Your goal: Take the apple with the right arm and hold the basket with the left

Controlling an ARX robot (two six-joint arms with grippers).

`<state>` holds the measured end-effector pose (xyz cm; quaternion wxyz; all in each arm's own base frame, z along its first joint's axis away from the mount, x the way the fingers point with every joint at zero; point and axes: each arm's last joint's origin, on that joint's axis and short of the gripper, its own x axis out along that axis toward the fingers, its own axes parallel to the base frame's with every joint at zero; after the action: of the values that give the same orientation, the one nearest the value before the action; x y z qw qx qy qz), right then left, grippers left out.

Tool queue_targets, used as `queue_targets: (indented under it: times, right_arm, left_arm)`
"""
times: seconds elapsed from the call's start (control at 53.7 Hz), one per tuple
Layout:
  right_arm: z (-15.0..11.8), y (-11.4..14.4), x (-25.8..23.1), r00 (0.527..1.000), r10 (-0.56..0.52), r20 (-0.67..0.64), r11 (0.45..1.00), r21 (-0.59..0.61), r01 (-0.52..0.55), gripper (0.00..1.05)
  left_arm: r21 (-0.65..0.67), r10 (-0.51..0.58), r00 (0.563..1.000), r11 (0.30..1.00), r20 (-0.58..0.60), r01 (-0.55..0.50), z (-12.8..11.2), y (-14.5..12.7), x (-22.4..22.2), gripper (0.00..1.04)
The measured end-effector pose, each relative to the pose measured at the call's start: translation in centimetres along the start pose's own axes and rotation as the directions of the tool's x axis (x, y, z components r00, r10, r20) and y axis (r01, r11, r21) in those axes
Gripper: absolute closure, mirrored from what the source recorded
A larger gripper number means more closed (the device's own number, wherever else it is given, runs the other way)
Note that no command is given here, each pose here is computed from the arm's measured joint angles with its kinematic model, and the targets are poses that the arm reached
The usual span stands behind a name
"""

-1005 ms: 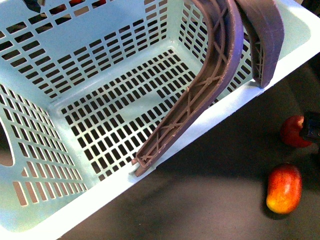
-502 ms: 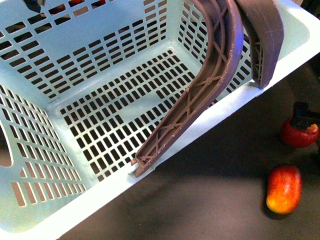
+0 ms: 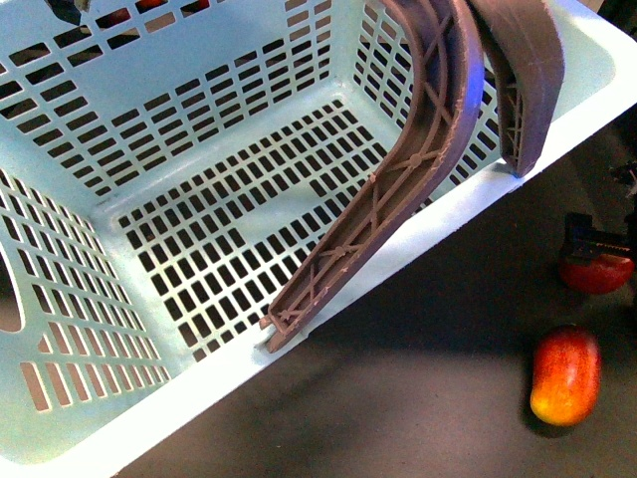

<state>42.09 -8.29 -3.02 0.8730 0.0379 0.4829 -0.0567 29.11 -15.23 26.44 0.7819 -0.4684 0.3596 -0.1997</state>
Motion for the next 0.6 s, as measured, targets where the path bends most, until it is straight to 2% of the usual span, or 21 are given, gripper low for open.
queue_targets:
  times: [0.205,0.298,0.372,0.595]
  right_arm:
    - [0.07,-0.02,0.82,1.000,-0.003,-0.015,1.000,0.000,0.003,0.09]
    - [-0.03,0.00,0.88,1.000,-0.004,-0.022,1.000,0.000,0.004,0.20]
    - [-0.03,0.00,0.88,1.000,-0.005,-0.021,1.000,0.000,0.005,0.24]
    - [-0.55,-0.09,0.22,1.000,0.000,-0.011,1.000,0.022,0.000,0.25]
  left_arm:
    - [0.000,0.000,1.000,1.000,0.000,0.000,0.00,0.00,0.00,0.90]
    - [0.000,0.000,1.000,1.000,0.000,0.000,0.00,-0.01,-0.01,0.90]
    - [0.000,0.000,1.000,1.000,0.000,0.000,0.00,0.00,0.00,0.90]
    - [0.000,0.000,1.000,1.000,0.000,0.000,0.00,0.00,0.00,0.90]
